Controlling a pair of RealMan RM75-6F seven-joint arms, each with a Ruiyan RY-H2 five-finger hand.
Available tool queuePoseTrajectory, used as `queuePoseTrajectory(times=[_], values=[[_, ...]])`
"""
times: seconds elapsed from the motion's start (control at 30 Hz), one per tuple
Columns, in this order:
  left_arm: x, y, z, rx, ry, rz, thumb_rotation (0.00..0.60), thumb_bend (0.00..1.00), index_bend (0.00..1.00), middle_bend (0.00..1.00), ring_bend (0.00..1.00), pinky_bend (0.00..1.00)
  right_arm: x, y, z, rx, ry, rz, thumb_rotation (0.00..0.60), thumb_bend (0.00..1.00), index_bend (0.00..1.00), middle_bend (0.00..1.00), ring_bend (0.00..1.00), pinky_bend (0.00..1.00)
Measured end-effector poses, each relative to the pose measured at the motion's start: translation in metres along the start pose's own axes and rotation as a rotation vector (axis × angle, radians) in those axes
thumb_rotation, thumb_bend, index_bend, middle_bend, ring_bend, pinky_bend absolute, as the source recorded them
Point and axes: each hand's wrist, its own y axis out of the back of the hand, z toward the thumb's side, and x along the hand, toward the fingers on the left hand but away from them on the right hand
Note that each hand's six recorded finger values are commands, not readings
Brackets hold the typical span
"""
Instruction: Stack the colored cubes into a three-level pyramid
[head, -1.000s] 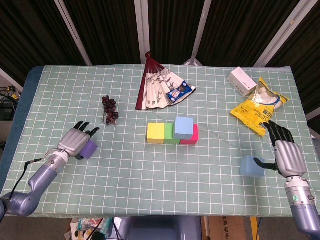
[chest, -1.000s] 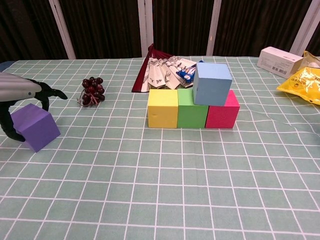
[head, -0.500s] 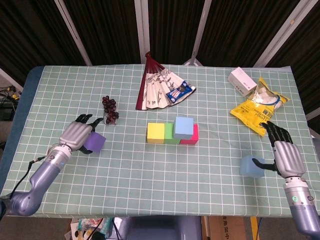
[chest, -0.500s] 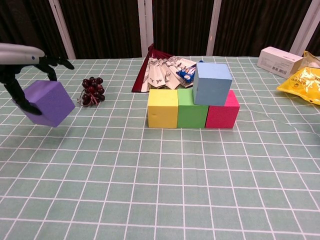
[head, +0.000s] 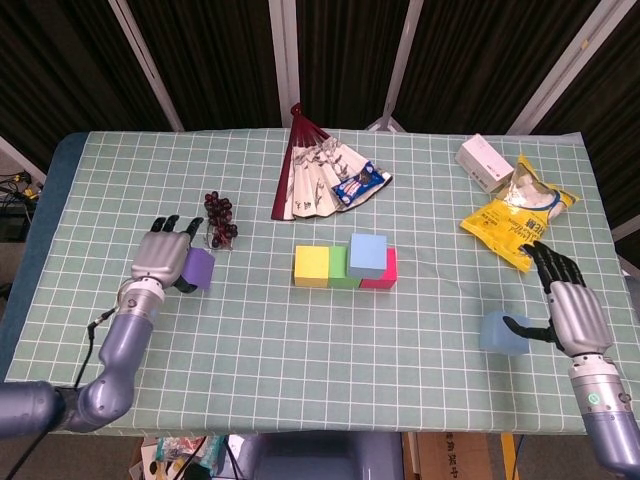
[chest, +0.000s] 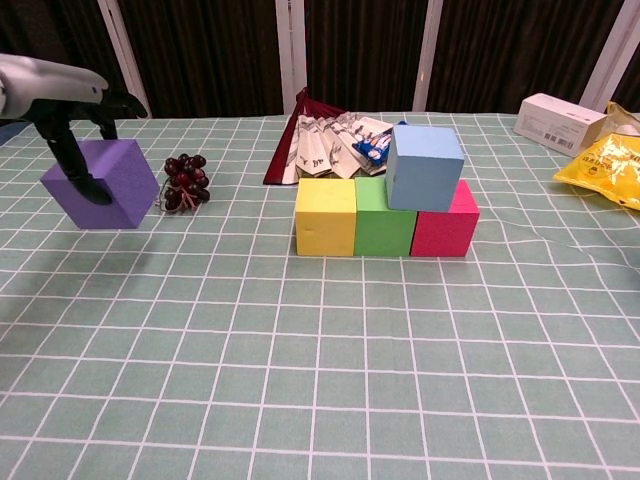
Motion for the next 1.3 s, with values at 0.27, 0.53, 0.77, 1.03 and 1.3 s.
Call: queuePoseTrajectory(times=[0.27,0.53,0.77,1.03,1.3], values=[[0.013,-0.014,0.038,0.028,0.060,-0.024,0.600,0.24,0.00,0.42,0.04,0.00,0.000,-0.001,0.000,-0.011,0.000,0.010,0.600,0.20,0.00,0.00,0.00,0.00],[0.027,-0.028,0.057,0.056,0.075,-0.038,0.600,0.24,0.00,0.42,0.04,0.00,0.000,-0.001,0.000,-0.015,0.001,0.011,0.600,0.20,0.00,0.00,0.00,0.00],[0.038,-0.039,0.065,0.049,0.090,-0.043,0.600,0.24,0.00,0.41,0.04,0.00,-0.001,-0.001,-0.001,-0.014,-0.002,0.011,0.600,0.21,0.00,0.00,0.00,0.00],[0.049,-0.040,0.073,0.023,0.104,-0.032,0.600,0.24,0.00,0.41,0.04,0.00,0.000,-0.003,-0.001,-0.010,-0.001,0.016,0.600,0.20,0.00,0.00,0.00,0.00],[0.053,-0.037,0.084,0.033,0.085,-0.032,0.600,0.23,0.00,0.35,0.04,0.00,-0.001,-0.004,-0.002,-0.009,-0.006,0.019,0.600,0.20,0.00,0.00,0.00,0.00]])
